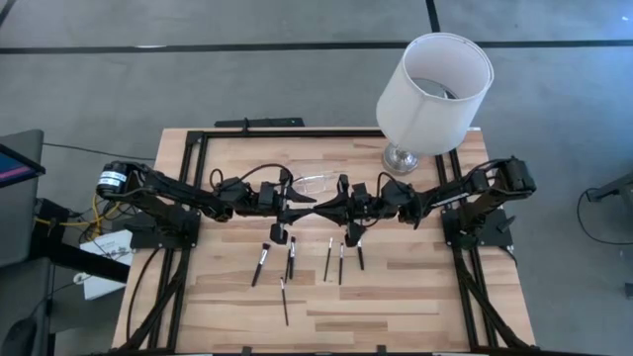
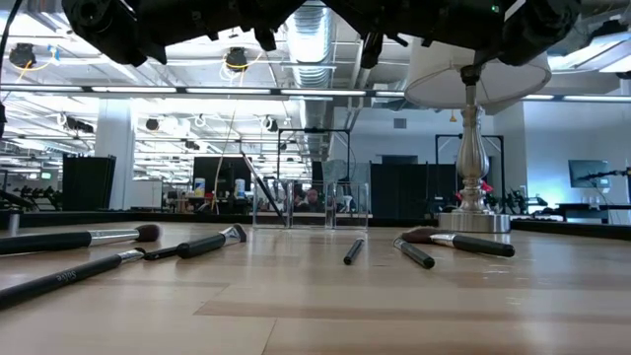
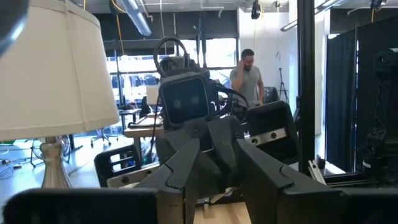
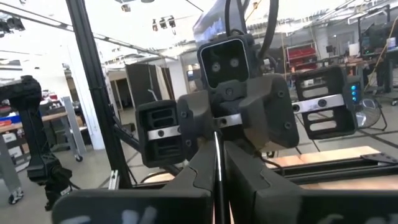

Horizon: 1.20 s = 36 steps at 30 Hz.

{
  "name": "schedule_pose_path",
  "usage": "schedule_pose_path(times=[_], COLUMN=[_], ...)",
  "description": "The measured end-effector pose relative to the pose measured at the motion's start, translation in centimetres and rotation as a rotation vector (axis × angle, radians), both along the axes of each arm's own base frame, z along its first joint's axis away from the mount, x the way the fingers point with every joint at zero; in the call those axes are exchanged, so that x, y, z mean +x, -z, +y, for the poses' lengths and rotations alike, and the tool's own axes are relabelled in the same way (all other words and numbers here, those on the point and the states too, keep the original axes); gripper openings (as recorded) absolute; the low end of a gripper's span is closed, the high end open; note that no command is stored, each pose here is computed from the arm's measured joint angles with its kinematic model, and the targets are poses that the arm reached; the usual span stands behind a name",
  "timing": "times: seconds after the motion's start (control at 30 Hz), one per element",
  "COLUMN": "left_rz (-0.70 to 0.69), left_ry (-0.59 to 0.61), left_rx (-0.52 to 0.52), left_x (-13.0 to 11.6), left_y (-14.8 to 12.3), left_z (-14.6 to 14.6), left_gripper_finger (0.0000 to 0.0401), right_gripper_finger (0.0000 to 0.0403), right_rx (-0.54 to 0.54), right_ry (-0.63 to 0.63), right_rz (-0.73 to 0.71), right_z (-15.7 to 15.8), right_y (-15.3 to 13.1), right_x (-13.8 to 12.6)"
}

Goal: Sort items
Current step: Put the right black eyeshadow brush into the transparent organizer

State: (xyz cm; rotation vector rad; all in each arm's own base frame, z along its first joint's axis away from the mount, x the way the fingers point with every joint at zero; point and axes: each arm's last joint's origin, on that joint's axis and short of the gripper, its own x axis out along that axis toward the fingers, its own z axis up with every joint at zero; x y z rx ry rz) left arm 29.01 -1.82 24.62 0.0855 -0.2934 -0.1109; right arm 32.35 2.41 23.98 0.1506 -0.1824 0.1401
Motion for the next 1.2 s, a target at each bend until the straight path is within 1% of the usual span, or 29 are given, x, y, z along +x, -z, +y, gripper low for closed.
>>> schedule_pose_path(times=[0.07,0.23,0.43,0.6,0.8,0.97,1.13,1.2], left_rz=[0.003,0.01,0.022,0.024,0.024,0.021,0.02,0.02], left_ry=[0.0,0.001,0.001,0.002,0.003,-0.003,-0.004,-0.004], left_rx=[0.0,-0.001,0.0,0.0,0.0,0.018,0.022,0.024], left_x=[0.01,0.03,0.07,0.08,0.08,0.08,0.08,0.08], left_y=[0.03,0.1,0.22,0.26,0.27,0.26,0.28,0.28], left_z=[0.0,0.0,-0.02,-0.02,-0.03,-0.03,-0.03,-0.03], left_gripper_finger=[0.0101,0.0101,0.0101,0.0101,0.0101,0.0101,0.0101,0.0101], right_gripper_finger=[0.0016,0.0005,0.0016,0.0005,0.0017,0.0005,0.0019,0.0018], right_rx=[0.0,0.0,-0.004,-0.015,-0.015,-0.015,-0.015,-0.015], right_ry=[0.001,0.004,0.006,0.007,0.007,0.006,0.005,0.005], right_rz=[-0.002,-0.007,-0.045,-0.042,-0.038,-0.038,-0.036,-0.036], right_z=[0.0,-0.01,-0.03,0.01,0.02,0.02,0.06,0.06], right_y=[-0.02,-0.07,-0.44,-0.41,-0.38,-0.38,-0.36,-0.36], right_x=[0.0,-0.01,-0.1,-0.1,-0.1,-0.1,-0.09,-0.09])
